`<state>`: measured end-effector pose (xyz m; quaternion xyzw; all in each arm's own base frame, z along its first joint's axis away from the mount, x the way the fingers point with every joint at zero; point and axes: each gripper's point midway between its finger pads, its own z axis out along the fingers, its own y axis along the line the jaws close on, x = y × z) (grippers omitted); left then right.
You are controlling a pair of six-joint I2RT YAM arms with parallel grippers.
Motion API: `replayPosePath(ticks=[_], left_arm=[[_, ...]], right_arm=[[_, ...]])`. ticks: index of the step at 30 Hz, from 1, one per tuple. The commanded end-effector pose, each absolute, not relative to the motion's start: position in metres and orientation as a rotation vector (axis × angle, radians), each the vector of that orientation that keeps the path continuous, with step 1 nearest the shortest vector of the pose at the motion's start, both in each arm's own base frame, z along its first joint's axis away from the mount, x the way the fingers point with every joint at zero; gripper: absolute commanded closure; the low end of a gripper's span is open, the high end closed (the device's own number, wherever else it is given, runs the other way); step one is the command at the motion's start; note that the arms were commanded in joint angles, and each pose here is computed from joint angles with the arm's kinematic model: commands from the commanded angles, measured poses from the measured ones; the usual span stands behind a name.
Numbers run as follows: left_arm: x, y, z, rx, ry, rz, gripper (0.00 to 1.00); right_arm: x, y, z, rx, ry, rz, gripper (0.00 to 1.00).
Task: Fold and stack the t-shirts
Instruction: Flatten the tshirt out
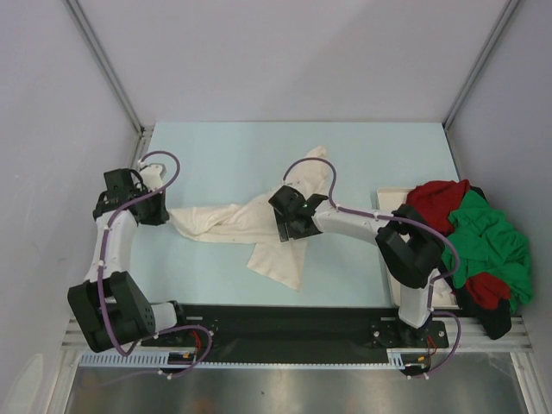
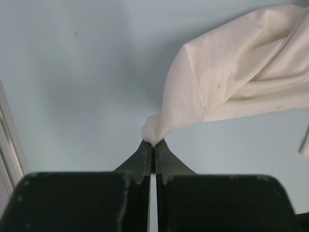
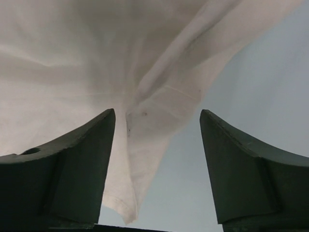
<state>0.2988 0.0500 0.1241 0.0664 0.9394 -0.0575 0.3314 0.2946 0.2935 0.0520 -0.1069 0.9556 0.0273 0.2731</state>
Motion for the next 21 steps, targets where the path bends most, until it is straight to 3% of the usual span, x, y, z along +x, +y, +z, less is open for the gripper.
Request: replayPosePath(ticks=[1,3,6,9,11,18,21], left_arm=[[0.298,0.053,0.136,0.193,2.402,-0.111,1.0],[0.296,0.053,0.135,0.192,2.403,-0.106,1.0],[0.294,0.054,0.132,0.189,2.414,-0.099,1.0],[0.293,0.054,0.135,0.196,2.41,-0.103,1.0],[0.293,0.053,0.138,0.194,2.401,-0.124,1.0],[0.293,0.038,0.129,0.242,2.391,-0.238,1.0],[0.294,0.033,0.112,0.259,2.406,-0.285,0.94]], right_arm=[[0.294,0.294,0.052,-0.237,2.572,0.051,0.27],[0.292,0.294,0.046,-0.232,2.586,0.057,0.29],[0.292,0.281,0.044,-0.204,2.57,0.004,0.45],[0.292,0.261,0.052,-0.152,2.54,-0.036,0.86],[0.293,0.247,0.062,-0.111,2.522,-0.047,0.97],[0.281,0.184,0.09,0.091,2.522,0.066,1.0],[0.267,0.164,0.086,0.173,2.529,0.156,1.0]])
